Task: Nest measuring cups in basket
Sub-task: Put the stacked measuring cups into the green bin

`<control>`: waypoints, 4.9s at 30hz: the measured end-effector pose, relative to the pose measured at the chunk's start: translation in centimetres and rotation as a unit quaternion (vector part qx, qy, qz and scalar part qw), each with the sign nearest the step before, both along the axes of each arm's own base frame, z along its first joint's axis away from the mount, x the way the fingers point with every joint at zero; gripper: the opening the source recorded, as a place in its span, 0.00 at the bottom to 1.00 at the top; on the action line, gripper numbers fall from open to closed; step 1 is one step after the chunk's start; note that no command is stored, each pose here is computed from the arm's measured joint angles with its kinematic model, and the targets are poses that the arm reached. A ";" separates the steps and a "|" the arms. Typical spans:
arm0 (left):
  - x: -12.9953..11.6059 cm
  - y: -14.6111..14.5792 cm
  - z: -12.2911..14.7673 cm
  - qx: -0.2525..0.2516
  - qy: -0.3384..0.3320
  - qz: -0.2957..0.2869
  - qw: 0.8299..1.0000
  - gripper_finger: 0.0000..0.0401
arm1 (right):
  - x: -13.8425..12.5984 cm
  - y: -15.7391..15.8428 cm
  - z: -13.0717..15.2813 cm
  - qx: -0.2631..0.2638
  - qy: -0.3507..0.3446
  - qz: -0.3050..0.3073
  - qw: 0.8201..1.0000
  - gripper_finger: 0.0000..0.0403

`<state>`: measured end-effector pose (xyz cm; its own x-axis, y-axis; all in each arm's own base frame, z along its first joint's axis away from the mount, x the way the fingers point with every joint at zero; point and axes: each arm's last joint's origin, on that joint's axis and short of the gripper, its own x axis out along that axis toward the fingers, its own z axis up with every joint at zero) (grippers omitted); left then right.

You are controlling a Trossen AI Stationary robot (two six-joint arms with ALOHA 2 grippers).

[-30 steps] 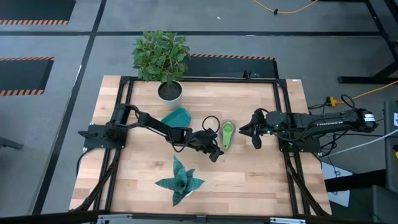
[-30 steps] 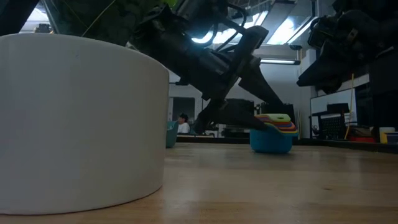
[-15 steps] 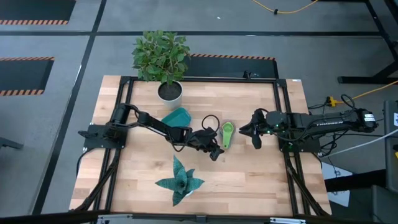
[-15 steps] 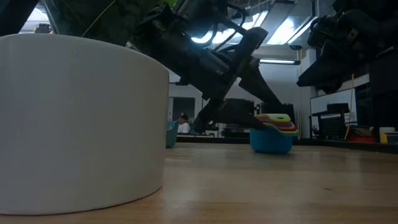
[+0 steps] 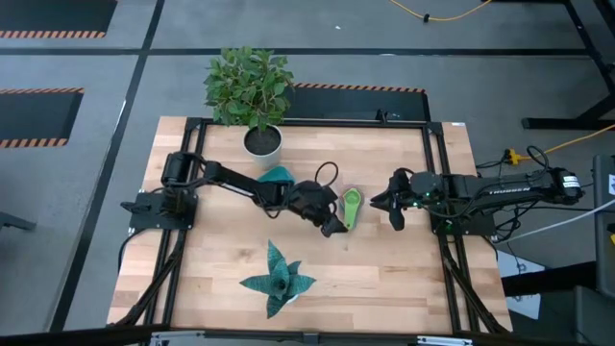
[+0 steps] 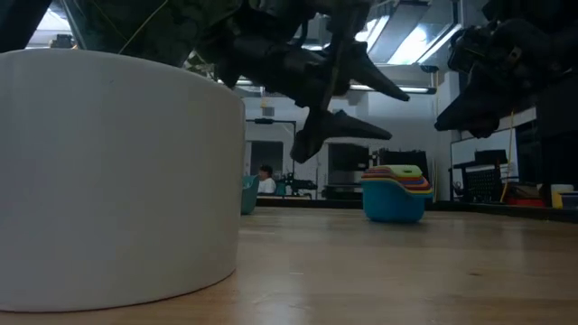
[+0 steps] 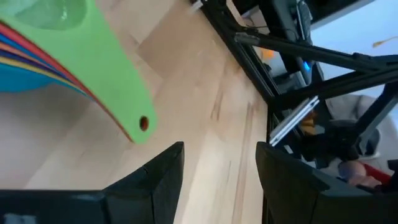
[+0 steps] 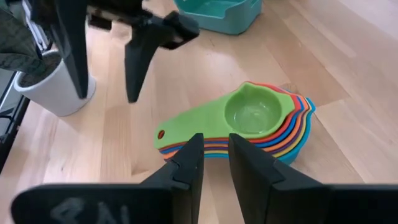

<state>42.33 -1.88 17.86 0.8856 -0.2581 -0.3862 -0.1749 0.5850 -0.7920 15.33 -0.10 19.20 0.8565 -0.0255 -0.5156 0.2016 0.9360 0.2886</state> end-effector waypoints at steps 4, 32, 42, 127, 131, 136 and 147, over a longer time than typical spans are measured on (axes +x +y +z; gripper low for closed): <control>0.0 1.1 -0.1 -0.010 0.005 -0.004 1.000 0.48 | 0.0 0.0 0.0 0.000 0.001 0.000 1.000 0.20; 1.2 3.2 -4.4 -0.047 0.013 0.066 0.997 0.48 | -0.1 -0.2 -3.4 -0.014 0.080 -0.029 0.996 0.20; 1.3 3.3 -5.2 -0.060 0.031 0.095 0.993 0.48 | -0.2 -0.2 -6.5 0.005 0.045 -0.047 0.998 0.20; 1.4 3.5 -4.7 -0.083 0.011 0.149 0.985 0.48 | 6.6 0.3 -9.3 0.040 0.011 -0.005 0.999 0.20; 1.4 3.3 -4.8 -0.082 0.014 0.147 0.986 0.48 | 6.6 0.3 -9.3 0.042 0.012 -0.006 0.999 0.20; 1.4 3.2 -4.9 -0.086 0.020 0.141 0.986 0.48 | 6.4 0.3 -9.5 0.043 0.026 -0.007 0.999 0.20; 1.7 3.1 -5.9 -0.106 0.012 0.154 0.982 0.48 | 6.3 0.3 -9.7 0.042 0.035 -0.007 0.998 0.20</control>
